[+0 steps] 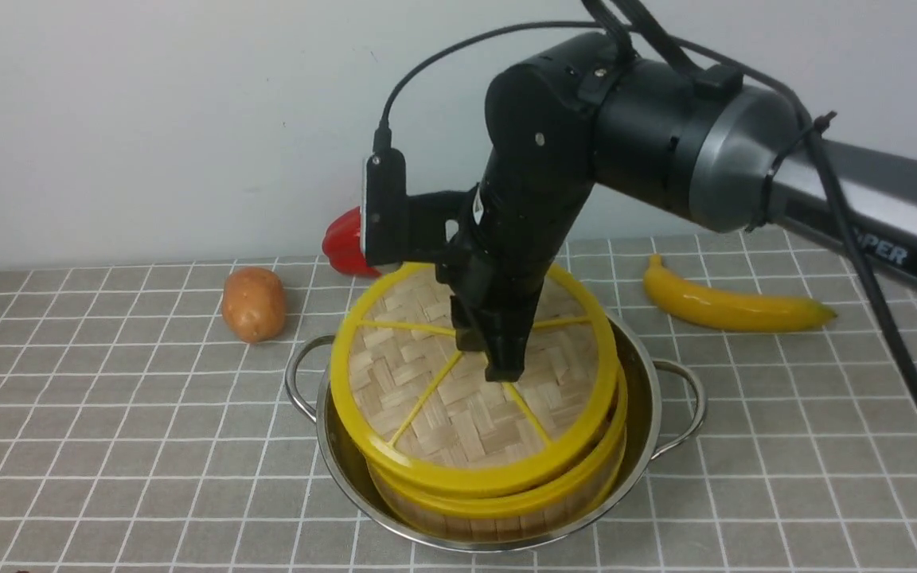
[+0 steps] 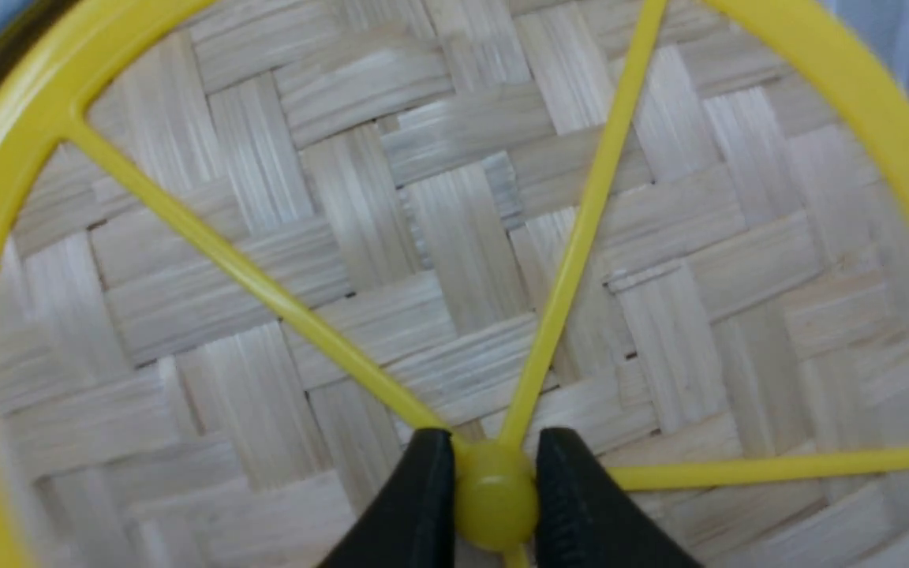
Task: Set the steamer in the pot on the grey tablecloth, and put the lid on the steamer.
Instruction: 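Place the bamboo steamer lid onto the steamer basket in the pot with the right gripper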
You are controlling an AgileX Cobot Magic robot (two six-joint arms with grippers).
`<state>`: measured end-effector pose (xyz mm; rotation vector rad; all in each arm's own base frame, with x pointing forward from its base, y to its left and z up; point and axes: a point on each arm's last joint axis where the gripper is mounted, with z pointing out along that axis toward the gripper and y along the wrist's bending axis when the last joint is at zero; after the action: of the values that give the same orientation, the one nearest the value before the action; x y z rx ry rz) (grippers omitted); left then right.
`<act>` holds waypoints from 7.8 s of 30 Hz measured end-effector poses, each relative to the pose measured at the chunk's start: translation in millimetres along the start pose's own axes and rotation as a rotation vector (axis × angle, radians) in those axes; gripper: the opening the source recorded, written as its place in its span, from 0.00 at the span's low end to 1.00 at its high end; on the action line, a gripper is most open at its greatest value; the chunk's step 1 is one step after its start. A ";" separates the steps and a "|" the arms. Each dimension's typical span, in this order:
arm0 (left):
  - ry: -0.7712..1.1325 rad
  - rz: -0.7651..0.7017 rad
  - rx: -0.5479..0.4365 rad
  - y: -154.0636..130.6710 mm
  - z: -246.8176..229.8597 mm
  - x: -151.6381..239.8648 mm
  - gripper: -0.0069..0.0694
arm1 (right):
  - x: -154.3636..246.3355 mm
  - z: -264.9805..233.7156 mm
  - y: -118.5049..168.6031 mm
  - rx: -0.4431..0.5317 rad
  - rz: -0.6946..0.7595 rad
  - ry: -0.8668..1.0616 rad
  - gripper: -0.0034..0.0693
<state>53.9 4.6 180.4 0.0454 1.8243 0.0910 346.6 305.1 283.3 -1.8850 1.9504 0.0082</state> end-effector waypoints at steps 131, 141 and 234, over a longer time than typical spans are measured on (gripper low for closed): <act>0.000 0.000 0.000 0.0 0.0 0.0 0.41 | 30.2 -6.3 -16.3 -0.009 0.685 0.028 0.25; 0.000 0.000 0.000 0.0 0.0 0.0 0.41 | 27.8 11.9 -12.5 -0.065 0.611 0.034 0.25; 0.000 -0.001 0.000 0.0 0.0 0.0 0.41 | 23.8 33.9 -7.2 -0.173 -0.112 -0.062 0.25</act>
<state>53.9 4.6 180.4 0.0446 1.8243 0.0904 363.8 291.8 247.2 -2.0757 1.8525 0.2059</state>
